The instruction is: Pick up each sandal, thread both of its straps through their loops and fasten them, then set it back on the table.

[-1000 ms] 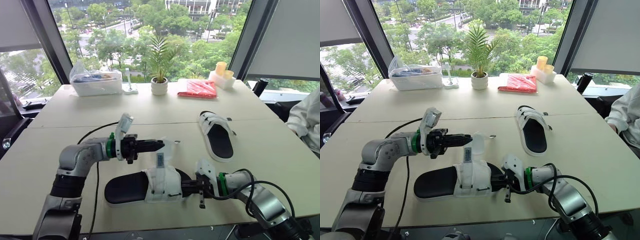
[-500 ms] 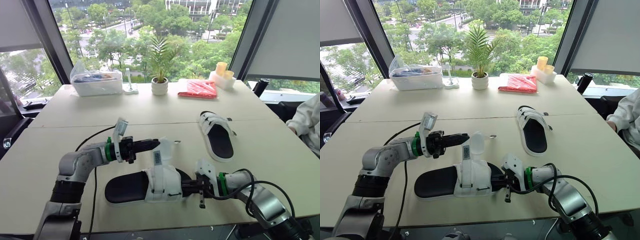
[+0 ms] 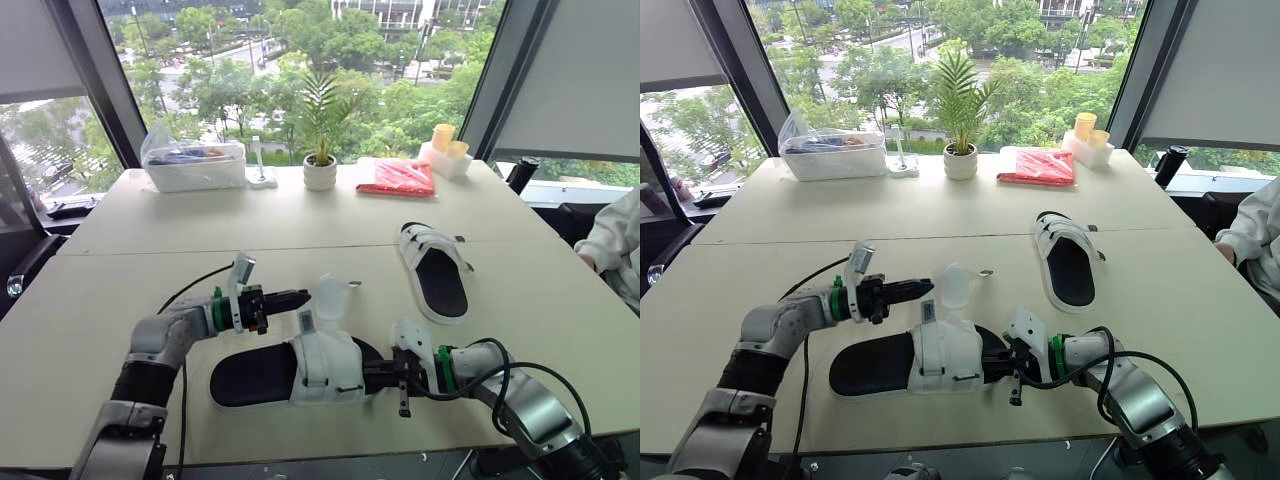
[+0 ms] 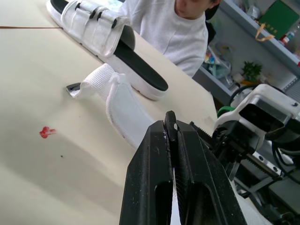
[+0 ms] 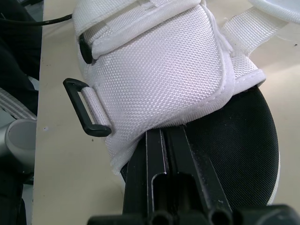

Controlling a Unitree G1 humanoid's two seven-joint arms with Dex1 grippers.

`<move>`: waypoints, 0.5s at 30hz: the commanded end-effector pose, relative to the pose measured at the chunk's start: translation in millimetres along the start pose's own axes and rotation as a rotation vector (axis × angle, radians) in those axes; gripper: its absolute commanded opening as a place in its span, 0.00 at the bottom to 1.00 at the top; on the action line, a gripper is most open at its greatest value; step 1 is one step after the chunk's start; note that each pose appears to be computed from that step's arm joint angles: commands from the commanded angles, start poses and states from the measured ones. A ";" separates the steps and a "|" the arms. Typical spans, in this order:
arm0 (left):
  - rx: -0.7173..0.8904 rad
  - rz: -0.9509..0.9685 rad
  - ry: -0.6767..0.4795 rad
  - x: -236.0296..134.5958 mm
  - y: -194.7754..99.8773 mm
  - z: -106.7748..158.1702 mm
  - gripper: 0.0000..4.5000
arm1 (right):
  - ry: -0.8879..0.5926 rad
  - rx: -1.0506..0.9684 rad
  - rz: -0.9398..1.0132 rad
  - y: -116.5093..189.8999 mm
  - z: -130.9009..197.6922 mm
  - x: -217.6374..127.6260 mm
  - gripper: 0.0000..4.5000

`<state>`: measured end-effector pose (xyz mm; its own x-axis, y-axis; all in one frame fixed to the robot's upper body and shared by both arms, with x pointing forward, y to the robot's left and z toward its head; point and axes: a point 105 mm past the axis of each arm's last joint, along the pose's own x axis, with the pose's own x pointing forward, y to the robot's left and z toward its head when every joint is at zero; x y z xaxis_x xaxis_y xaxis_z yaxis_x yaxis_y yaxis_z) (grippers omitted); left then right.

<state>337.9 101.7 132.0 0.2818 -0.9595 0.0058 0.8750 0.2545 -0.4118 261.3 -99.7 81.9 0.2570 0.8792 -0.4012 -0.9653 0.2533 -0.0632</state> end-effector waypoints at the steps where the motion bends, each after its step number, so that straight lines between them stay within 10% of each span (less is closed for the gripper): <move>1: 0.043 0.016 0.053 -0.6 5.8 -9.0 0.01 | 0.066 0.036 -0.001 3.0 -15.1 -2.1 0.00; 7: -0.008 0.011 0.203 -3.9 4.4 -40.4 0.01 | 0.067 0.038 -0.003 3.1 -15.0 -2.0 0.00; 15: 0.070 0.022 0.398 -14.1 1.4 -70.7 0.74 | 0.064 0.039 -0.004 2.9 -14.5 -1.0 0.00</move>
<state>322.1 115.1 88.2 0.2190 -0.9340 -0.2822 0.8864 0.3114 -0.3425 260.0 -100.2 82.3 0.2574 0.8761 -0.4078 -0.9650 0.2553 -0.0607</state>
